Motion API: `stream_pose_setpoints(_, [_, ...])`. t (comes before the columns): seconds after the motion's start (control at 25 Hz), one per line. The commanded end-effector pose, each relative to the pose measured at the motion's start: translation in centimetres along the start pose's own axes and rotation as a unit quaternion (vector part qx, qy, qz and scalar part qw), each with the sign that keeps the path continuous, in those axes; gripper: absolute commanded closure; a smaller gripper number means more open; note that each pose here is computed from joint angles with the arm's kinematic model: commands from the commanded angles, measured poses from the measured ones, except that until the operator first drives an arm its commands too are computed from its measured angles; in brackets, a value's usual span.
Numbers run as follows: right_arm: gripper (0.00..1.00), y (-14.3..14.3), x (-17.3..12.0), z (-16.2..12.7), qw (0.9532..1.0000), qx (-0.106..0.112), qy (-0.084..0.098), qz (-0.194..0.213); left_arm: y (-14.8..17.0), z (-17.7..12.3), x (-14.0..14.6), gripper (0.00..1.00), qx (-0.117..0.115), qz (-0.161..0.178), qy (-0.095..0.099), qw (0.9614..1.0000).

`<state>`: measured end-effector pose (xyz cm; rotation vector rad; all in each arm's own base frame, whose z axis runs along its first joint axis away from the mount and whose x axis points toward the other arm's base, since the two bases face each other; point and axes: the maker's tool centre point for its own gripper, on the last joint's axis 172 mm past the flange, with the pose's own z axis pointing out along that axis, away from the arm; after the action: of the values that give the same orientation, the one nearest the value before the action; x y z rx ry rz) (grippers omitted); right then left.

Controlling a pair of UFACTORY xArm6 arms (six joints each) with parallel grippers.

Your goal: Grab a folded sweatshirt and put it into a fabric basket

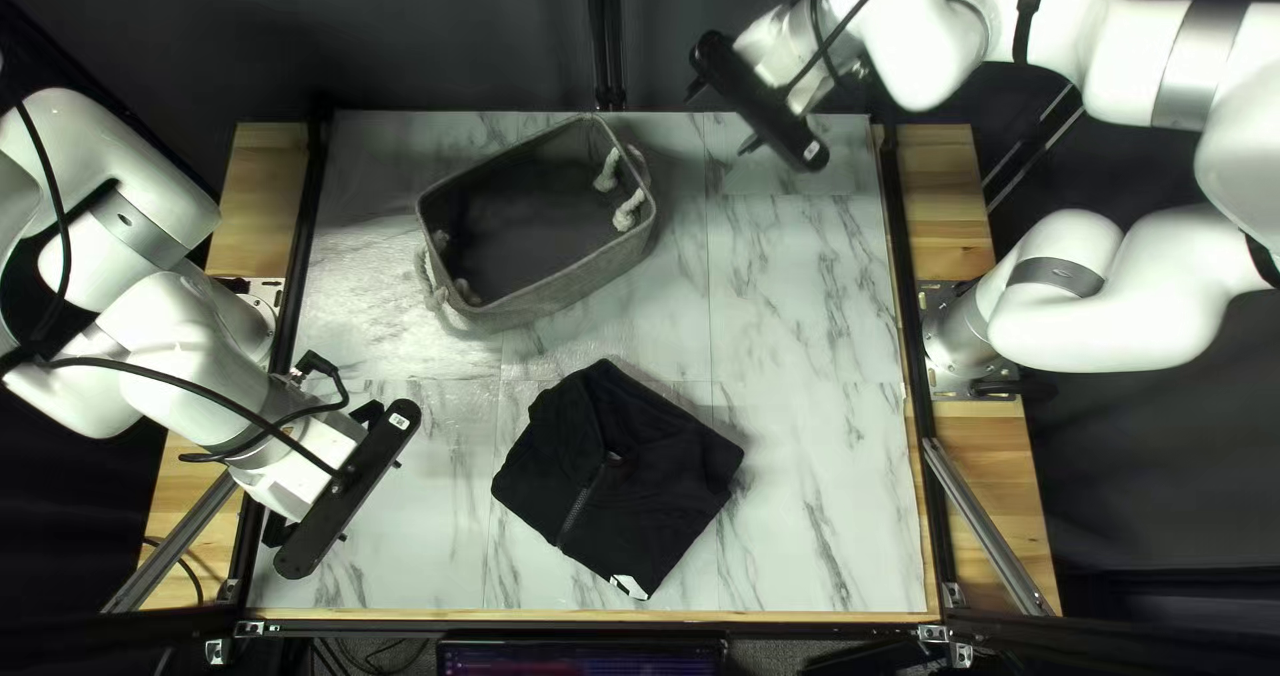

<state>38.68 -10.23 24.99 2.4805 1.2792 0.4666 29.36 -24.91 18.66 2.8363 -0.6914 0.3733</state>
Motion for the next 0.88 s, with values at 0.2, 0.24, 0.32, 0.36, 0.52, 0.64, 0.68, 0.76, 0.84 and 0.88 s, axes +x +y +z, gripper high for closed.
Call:
stream_pose_setpoints(0.2, [0.0,-9.2,11.6,-2.2,0.9995,-0.006,-0.024,-0.018,0.0,0.0,0.0,0.0,0.0,0.0,0.0,1.0])
stream_pose_setpoints(0.24, [0.0,-9.5,12.1,-1.9,0.9995,-0.005,-0.025,-0.018,0.0,0.0,0.0,0.0,0.0,0.0,0.0,1.0])
stream_pose_setpoints(0.32, [0.0,-9.8,13.8,-0.9,0.9995,0.001,-0.023,-0.022,0.0,0.0,0.0,0.0,0.0,0.0,0.0,1.0])
stream_pose_setpoints(0.36, [0.0,-9.9,14.8,-0.6,0.9996,0.008,-0.016,-0.024,0.0,0.0,0.0,0.0,0.0,0.0,0.0,1.0])
stream_pose_setpoints(0.52, [0.0,-9.6,15.5,-0.3,0.9995,0.02,0.002,-0.023,0.0,0.0,0.0,0.0,0.0,0.0,0.0,1.0])
stream_pose_setpoints(0.64, [0.0,-9.6,15.5,-0.3,0.9995,0.02,0.002,-0.023,0.0,0.0,0.0,0.0,0.0,0.0,0.0,1.0])
stream_pose_setpoints(0.68, [0.0,-9.6,15.5,-0.3,0.9995,0.02,0.002,-0.023,0.0,0.0,0.0,0.0,0.0,0.0,0.0,1.0])
stream_pose_setpoints(0.76, [0.0,-9.6,15.5,-0.3,0.9995,0.02,0.002,-0.023,0.0,0.0,0.0,0.0,0.0,0.0,0.0,1.0])
stream_pose_setpoints(0.84, [0.0,-9.6,15.5,-0.3,0.9995,0.02,0.002,-0.023,0.0,0.0,0.0,0.0,0.0,0.0,0.0,1.0])
stream_pose_setpoints(0.88, [0.0,-10.1,15.4,-0.3,0.9994,0.014,-0.001,-0.031,0.0,0.0,0.0,0.0,0.0,0.0,0.0,1.0])
